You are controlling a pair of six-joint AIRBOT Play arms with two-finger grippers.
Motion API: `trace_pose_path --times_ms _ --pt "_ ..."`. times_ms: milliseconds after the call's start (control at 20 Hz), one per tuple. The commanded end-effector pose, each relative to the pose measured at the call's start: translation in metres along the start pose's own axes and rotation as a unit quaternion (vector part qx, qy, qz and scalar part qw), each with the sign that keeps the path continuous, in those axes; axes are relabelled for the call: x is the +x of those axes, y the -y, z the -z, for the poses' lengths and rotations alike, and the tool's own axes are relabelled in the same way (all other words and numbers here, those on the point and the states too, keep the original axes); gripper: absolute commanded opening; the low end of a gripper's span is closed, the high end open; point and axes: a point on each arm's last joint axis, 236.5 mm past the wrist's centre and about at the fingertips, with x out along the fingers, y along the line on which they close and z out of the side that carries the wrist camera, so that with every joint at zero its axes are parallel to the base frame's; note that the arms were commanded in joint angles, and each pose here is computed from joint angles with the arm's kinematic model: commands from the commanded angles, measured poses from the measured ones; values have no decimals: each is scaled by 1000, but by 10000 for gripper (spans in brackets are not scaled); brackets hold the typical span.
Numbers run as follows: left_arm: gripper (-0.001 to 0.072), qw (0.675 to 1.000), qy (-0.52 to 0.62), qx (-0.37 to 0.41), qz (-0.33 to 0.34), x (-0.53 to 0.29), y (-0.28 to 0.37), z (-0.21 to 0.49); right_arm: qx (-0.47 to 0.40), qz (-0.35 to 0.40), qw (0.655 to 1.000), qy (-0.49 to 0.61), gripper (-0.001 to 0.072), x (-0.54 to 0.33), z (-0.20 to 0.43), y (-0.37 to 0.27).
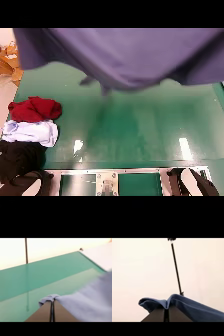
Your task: Fold the shirts.
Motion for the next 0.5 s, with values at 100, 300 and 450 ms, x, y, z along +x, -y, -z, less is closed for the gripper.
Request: trace_pose_path --times_ms 100,300,450 --pt "23 995 -90 -42 -14 49 -35 67 48 13 996 -75 17 29 66 45" --pt "23 965 -220 -139 9 118 -60 185 142 2 961 -239 17 88 224 85" --pt "23 923 -312 -221 46 146 -55 280 207 2 917 -340 17 116 343 97"
